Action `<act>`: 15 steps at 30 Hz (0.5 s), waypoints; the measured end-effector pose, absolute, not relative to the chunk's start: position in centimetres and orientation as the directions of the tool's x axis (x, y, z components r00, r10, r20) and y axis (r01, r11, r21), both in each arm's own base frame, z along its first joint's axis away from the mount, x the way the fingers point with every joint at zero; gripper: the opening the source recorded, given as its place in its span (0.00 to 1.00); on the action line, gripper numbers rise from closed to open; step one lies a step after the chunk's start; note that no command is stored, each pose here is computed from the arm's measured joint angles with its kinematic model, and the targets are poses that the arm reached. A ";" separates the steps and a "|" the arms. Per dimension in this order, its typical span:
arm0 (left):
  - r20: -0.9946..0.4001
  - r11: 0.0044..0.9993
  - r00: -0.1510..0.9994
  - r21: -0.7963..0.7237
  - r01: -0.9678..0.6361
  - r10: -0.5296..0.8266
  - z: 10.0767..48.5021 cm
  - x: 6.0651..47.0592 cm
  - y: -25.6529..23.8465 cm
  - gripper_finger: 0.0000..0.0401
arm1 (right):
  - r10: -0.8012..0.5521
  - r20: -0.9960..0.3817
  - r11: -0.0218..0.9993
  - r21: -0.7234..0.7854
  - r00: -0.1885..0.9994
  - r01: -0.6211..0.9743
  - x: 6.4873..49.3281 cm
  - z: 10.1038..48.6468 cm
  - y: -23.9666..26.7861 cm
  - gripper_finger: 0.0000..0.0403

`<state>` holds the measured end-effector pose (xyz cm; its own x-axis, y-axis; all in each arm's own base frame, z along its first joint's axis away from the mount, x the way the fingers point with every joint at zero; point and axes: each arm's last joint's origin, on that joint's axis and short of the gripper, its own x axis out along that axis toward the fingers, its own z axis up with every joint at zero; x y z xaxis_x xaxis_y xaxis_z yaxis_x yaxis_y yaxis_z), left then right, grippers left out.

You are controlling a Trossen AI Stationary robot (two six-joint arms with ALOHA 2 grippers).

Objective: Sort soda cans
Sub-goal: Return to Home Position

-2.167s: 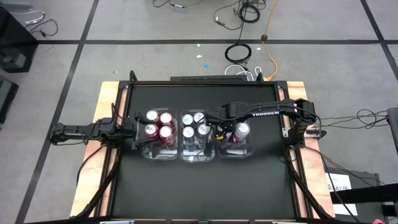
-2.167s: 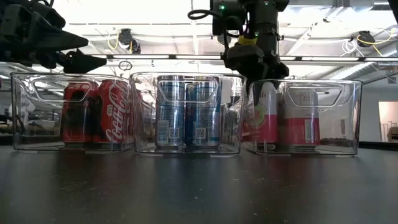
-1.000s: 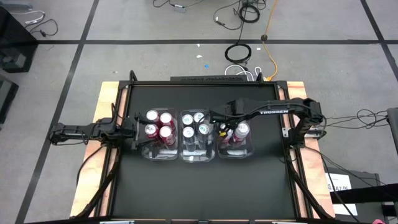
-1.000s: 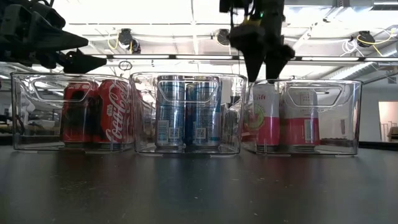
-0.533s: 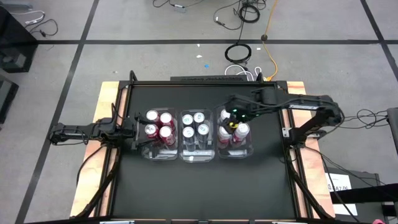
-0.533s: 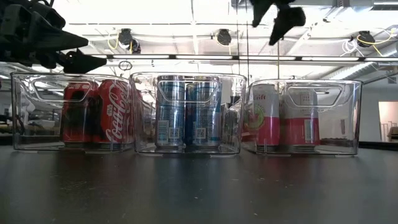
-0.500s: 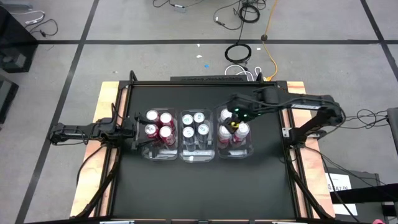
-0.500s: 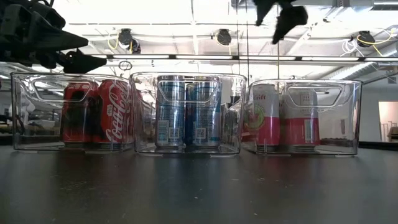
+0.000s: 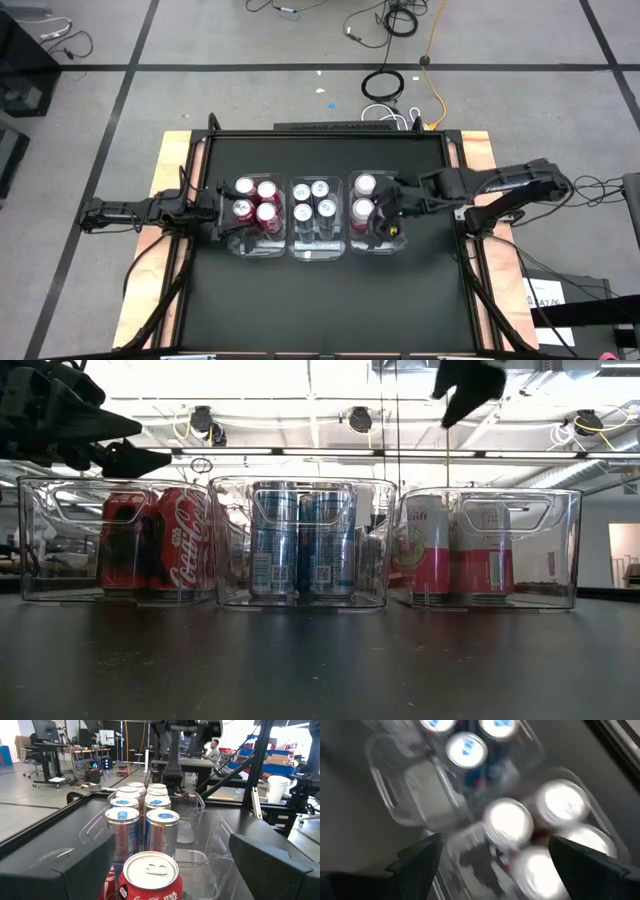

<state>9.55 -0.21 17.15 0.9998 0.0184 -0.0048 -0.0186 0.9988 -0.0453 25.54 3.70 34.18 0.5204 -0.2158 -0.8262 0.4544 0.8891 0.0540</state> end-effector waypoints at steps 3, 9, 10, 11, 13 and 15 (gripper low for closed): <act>-0.005 0.999 1.000 -0.045 -0.018 0.018 17.1 9.5 -0.2 0.99 | -0.191 -0.763 0.917 0.086 0.618 0.390 25.5 31.7 4.1 0.88; -0.004 0.999 1.000 -0.045 -0.019 0.018 17.2 9.5 -0.2 0.99 | -0.100 -0.525 0.956 0.184 0.845 0.228 23.7 27.1 3.8 0.88; -0.005 0.999 1.000 -0.045 -0.019 0.019 17.1 9.5 -0.2 0.99 | -0.092 -0.470 0.961 0.188 0.878 0.201 23.3 26.6 3.7 0.88; -0.005 0.999 1.000 -0.045 -0.019 0.019 17.1 9.5 -0.2 0.99 | -0.087 -0.423 0.965 0.188 0.902 0.181 22.9 26.2 3.5 0.88; -0.005 0.999 1.000 -0.045 -0.018 0.018 17.1 9.5 -0.2 0.99 | -0.096 -0.358 0.970 0.175 0.929 0.167 21.9 25.4 3.0 0.88; -0.004 0.999 1.000 -0.045 -0.019 0.019 17.2 9.5 -0.2 0.99 | -0.111 -0.319 0.970 0.171 0.941 0.173 20.9 24.5 2.6 0.88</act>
<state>9.55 -0.20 17.15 0.9998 0.0186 -0.0044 -0.0188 0.9988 -0.0453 20.90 2.59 24.51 0.9410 -0.1114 -0.3195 0.1730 0.9699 0.1713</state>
